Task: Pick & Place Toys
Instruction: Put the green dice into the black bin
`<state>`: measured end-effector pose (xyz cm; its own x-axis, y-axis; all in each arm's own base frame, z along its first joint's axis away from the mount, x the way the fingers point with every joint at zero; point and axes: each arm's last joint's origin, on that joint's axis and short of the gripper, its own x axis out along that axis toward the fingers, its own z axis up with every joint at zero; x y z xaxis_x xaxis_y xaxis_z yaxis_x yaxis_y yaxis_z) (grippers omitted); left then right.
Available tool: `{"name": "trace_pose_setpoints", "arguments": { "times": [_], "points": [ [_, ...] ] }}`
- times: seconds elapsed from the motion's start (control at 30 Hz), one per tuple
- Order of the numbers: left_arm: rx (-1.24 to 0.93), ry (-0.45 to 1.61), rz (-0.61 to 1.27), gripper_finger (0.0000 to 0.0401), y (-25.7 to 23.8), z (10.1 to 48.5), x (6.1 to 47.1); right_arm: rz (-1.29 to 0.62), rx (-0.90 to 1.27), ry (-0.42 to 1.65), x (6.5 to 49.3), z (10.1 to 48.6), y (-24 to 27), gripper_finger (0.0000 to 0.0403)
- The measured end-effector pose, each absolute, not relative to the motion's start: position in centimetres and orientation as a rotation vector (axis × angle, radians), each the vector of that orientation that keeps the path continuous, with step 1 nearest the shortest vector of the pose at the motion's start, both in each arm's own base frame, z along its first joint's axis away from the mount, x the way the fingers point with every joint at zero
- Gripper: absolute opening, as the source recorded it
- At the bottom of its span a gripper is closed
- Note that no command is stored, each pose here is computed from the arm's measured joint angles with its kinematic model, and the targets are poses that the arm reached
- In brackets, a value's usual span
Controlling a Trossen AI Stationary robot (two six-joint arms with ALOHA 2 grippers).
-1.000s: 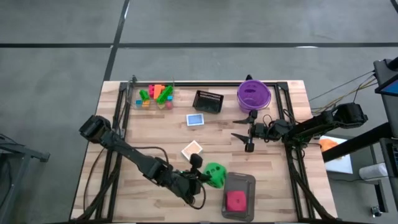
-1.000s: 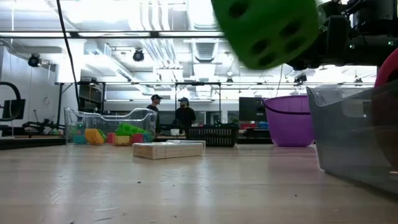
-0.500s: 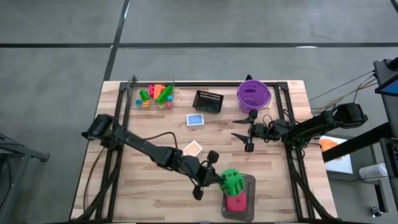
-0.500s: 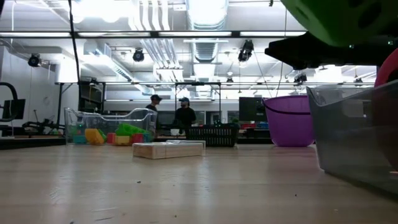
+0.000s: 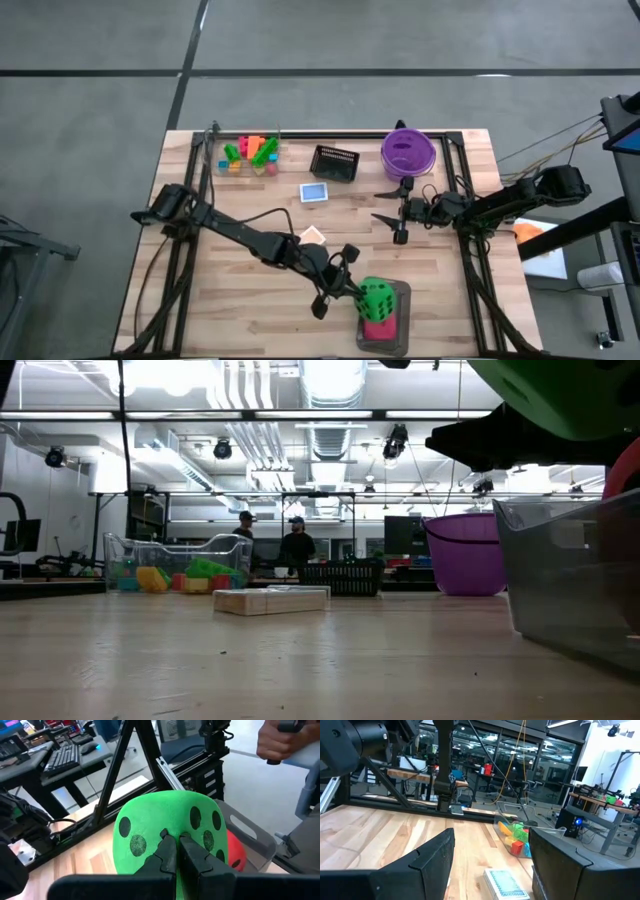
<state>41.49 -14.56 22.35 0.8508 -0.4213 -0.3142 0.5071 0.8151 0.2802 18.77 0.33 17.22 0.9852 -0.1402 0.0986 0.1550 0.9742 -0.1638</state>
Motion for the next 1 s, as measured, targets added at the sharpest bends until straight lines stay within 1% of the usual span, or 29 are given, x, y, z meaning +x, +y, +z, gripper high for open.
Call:
{"name": "trace_pose_setpoints", "arguments": {
  "times": [0.23, 0.5, 1.0],
  "points": [
    [0.361, 0.238, -0.470, 0.0001, -13.4, 22.1, 42.1, -0.150, -0.174, -0.091, 18.9, 17.3, 0.3, 0.0252],
    [0.354, 0.257, -0.491, 0.0001, -13.2, 19.9, 43.0, -0.150, -0.178, -0.088, 18.9, 17.3, 0.3, 0.0252],
    [0.353, 0.283, -0.477, 0.0000, -12.6, 19.6, 43.1, -0.151, -0.179, -0.088, 18.9, 17.3, 0.3, 0.0252]
  ]
}}
